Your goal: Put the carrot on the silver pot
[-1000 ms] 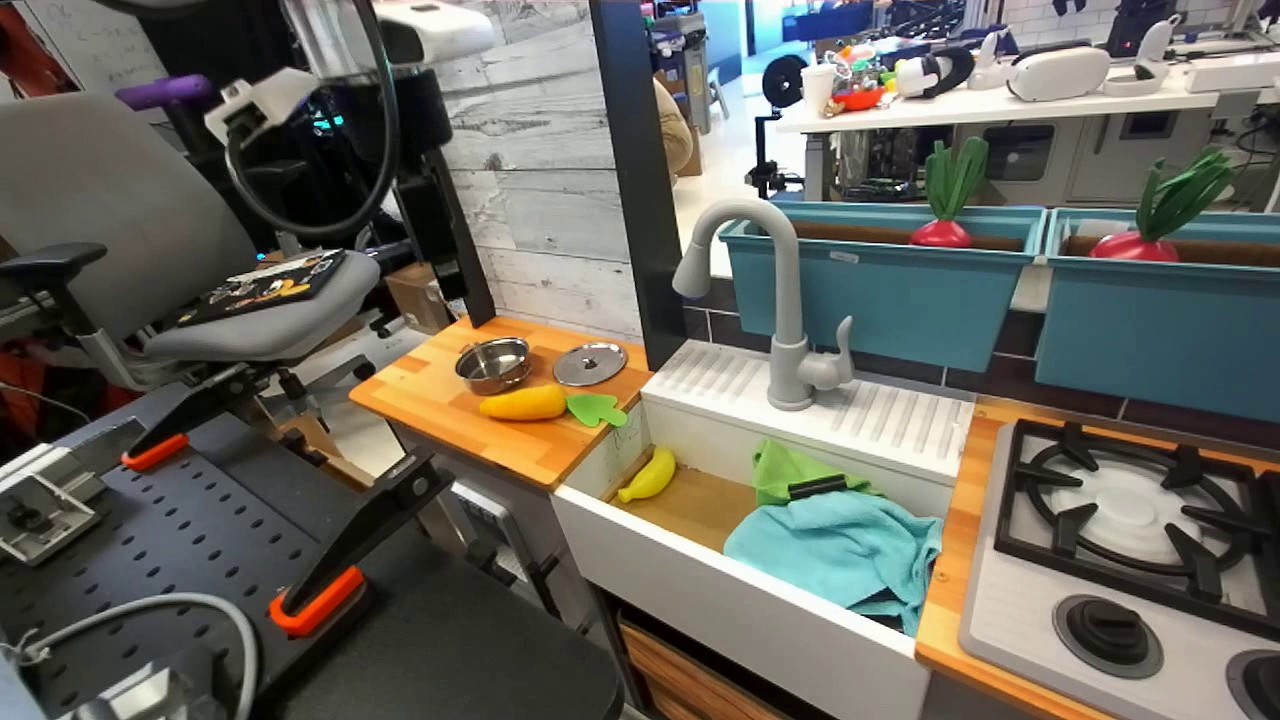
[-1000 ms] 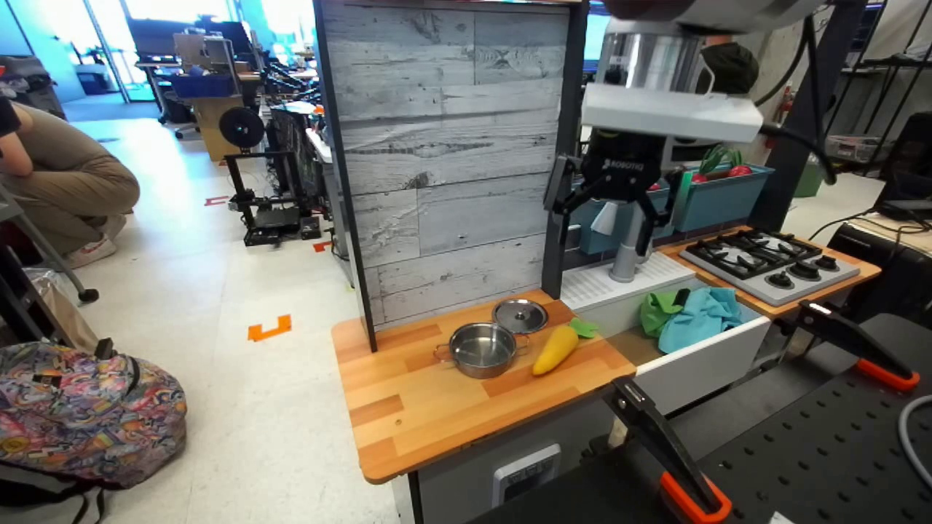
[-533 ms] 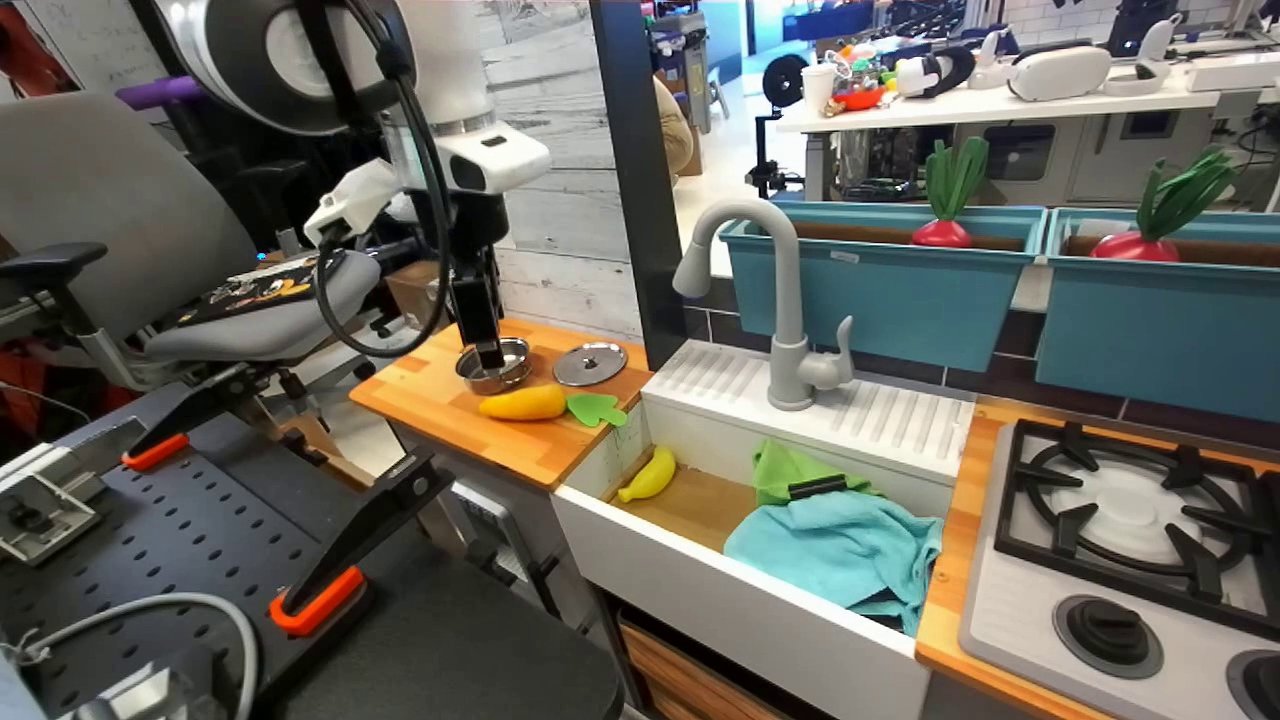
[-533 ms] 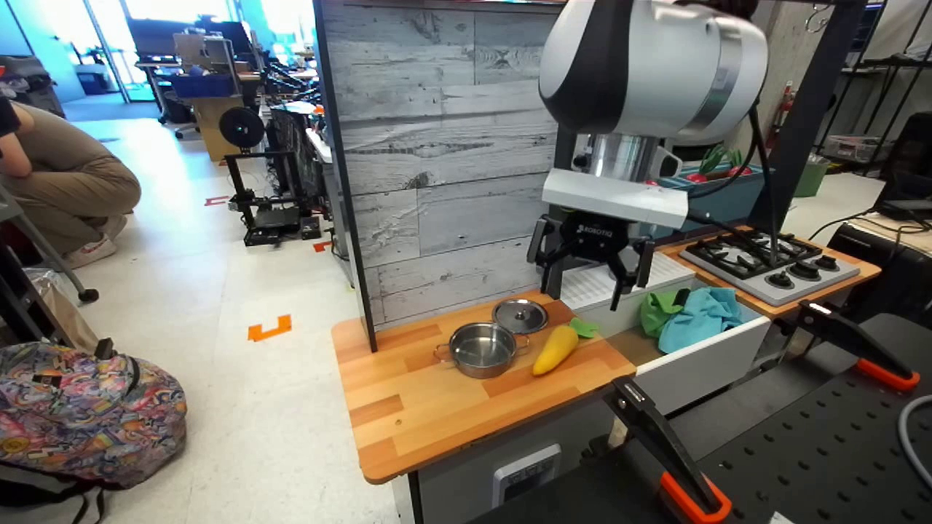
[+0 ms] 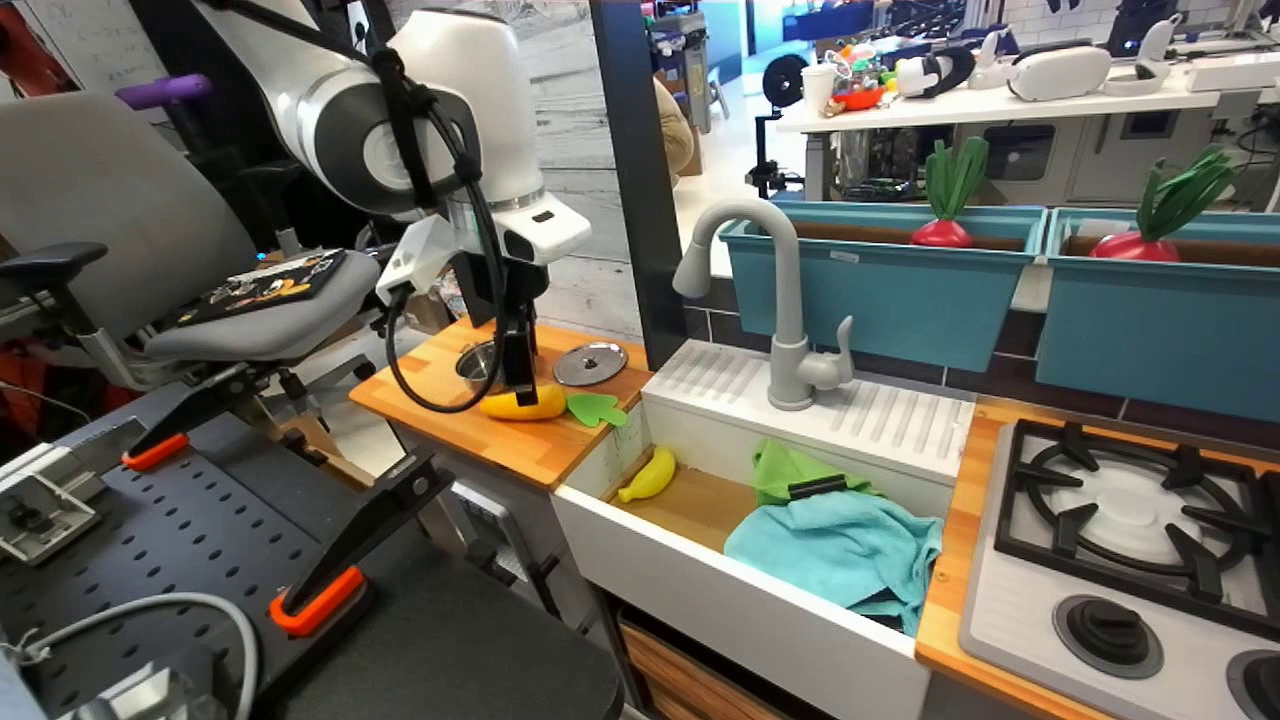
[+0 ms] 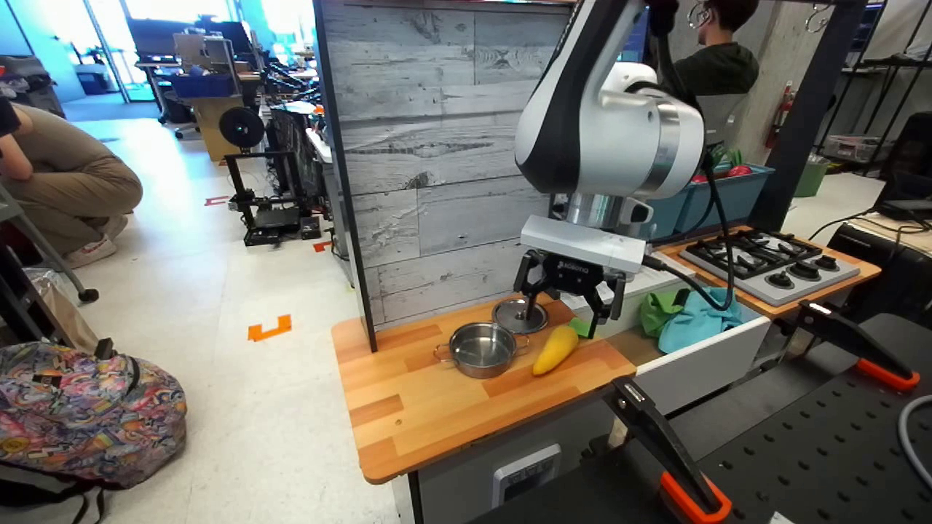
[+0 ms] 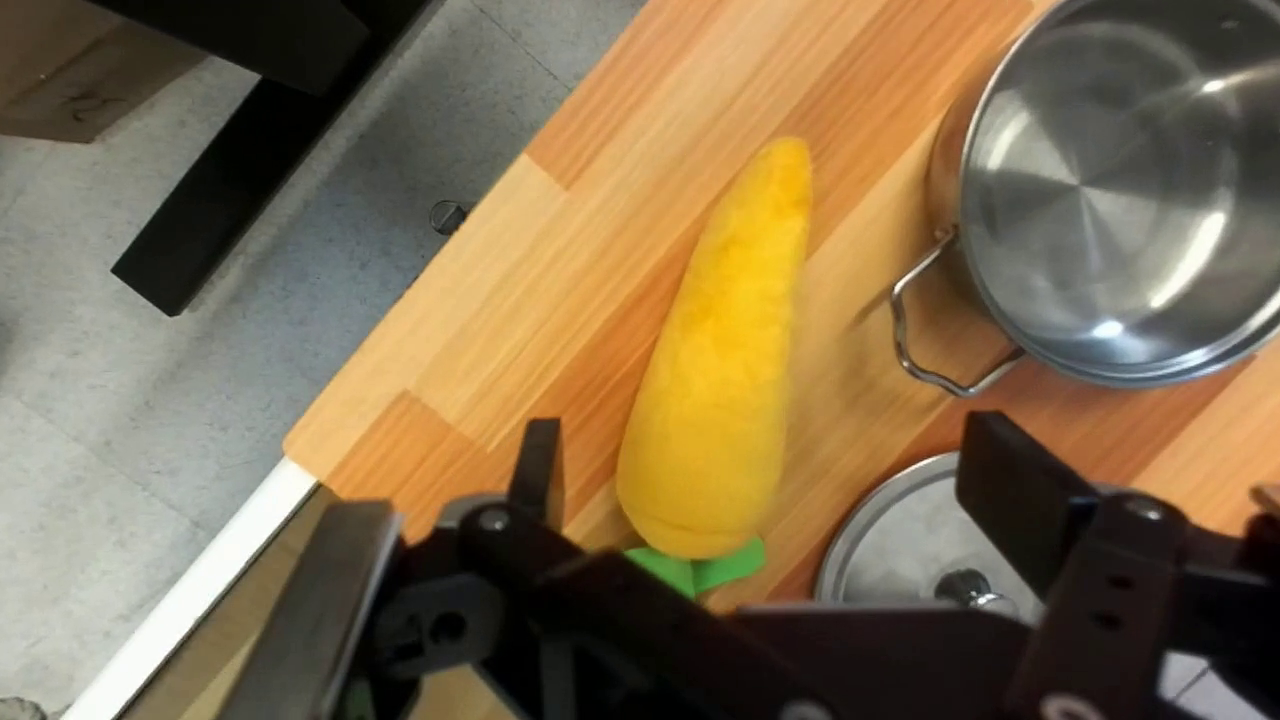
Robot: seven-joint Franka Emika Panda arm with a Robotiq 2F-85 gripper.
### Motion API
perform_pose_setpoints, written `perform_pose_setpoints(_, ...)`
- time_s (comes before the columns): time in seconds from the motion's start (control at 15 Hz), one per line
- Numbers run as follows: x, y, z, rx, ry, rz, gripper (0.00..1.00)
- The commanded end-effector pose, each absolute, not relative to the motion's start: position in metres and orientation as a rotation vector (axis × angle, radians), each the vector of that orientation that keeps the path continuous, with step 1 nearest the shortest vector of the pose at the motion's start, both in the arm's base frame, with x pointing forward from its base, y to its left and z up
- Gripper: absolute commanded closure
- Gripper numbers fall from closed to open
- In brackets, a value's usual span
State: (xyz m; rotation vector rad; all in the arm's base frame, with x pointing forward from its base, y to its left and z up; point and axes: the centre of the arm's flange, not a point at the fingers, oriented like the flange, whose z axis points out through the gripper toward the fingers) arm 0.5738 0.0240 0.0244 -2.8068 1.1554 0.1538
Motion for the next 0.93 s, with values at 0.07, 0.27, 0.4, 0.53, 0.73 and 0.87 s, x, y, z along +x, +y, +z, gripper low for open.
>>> perform_pose_setpoints(0.07, 0.588, 0.024, -0.006, -2.771, 1.191, 0.139, 0.00)
perform_pose_setpoints(0.27, 0.589, 0.023, -0.015, -2.768, 1.193, 0.146, 0.35)
perform_pose_setpoints(0.4, 0.589, 0.022, -0.016, -2.764, 1.195, 0.138, 0.51)
perform_pose_setpoints(0.53, 0.587, 0.020, -0.014, -2.760, 1.184, 0.144, 0.65)
perform_pose_setpoints(0.73, 0.569, 0.017, -0.003, -2.758, 1.114, 0.158, 0.86)
perform_pose_setpoints(0.87, 0.560, 0.015, 0.004, -2.764, 1.080, 0.151, 1.00)
